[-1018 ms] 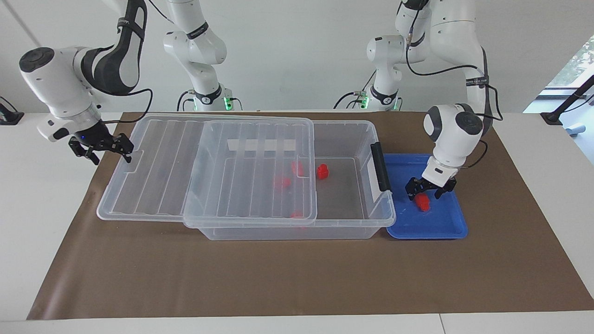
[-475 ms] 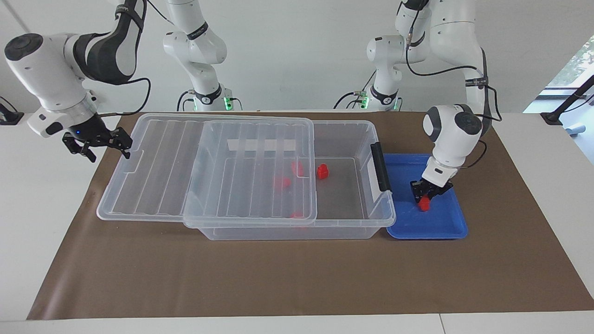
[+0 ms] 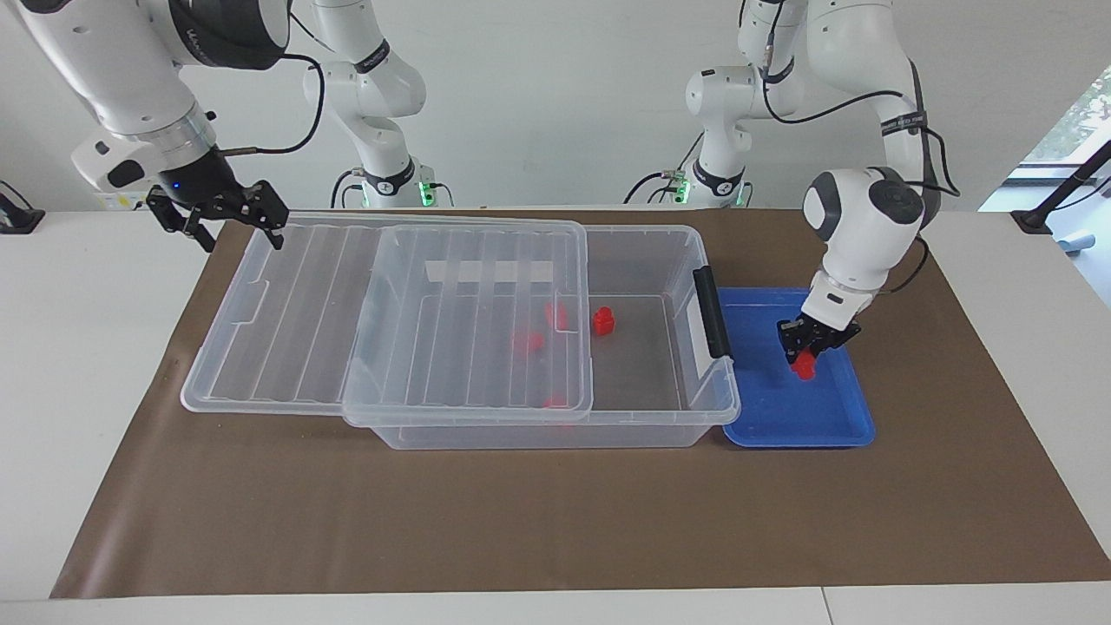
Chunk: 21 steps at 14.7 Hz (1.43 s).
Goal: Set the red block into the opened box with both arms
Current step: 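Lift the red block and carry it over the opened box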
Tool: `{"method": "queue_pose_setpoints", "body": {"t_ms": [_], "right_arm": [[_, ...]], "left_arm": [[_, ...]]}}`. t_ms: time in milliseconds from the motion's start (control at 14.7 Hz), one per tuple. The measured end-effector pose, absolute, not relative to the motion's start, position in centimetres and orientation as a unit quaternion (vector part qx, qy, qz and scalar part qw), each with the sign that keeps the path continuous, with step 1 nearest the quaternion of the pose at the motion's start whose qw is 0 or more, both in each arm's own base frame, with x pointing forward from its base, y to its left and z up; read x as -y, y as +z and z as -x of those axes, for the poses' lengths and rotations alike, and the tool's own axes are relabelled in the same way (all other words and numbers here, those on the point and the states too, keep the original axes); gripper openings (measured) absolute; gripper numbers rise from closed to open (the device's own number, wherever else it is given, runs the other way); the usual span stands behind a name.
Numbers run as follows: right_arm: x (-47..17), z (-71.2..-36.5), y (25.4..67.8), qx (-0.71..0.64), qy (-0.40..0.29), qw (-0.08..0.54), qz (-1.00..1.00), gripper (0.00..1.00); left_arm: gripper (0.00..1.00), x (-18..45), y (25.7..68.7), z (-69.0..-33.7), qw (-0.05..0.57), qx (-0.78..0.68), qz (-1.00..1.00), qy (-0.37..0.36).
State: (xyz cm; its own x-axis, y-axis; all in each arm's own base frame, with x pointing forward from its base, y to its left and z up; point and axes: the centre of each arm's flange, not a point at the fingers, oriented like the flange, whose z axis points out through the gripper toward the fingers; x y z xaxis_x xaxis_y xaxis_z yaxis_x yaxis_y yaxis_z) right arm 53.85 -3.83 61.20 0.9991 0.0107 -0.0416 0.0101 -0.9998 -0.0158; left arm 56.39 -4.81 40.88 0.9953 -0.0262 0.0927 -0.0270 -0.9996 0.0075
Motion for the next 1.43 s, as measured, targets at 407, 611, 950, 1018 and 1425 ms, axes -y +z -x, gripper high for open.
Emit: {"method": "queue_pose_setpoints", "body": {"t_ms": [407,611,950,1018,1425], "right_arm": [[3.9,-53.5,61.3,0.003,0.027,0.008,1.000,1.00],[4.9,-53.5,61.3,-0.006,0.022,0.008,1.000,1.00],[5.0,-53.5,61.3,-0.006,0.022,0.008,1.000,1.00],[5.0,-53.5,61.3,-0.006,0.022,0.008,1.000,1.00],[5.0,-53.5,61.3,-0.007,0.022,0.008,1.000,1.00]], "left_arm": [[0.34,9.1,52.5,-55.1,0.006,0.048,-0.997,0.062],[0.34,15.8,53.3,-54.2,0.011,0.102,-0.992,0.070],[0.34,26.9,50.3,-51.1,0.025,0.120,-0.991,0.062],[0.34,28.1,48.7,-51.1,0.028,0.109,-0.992,0.061],[0.34,31.2,39.6,-52.8,0.035,0.071,-0.996,0.048]]}}
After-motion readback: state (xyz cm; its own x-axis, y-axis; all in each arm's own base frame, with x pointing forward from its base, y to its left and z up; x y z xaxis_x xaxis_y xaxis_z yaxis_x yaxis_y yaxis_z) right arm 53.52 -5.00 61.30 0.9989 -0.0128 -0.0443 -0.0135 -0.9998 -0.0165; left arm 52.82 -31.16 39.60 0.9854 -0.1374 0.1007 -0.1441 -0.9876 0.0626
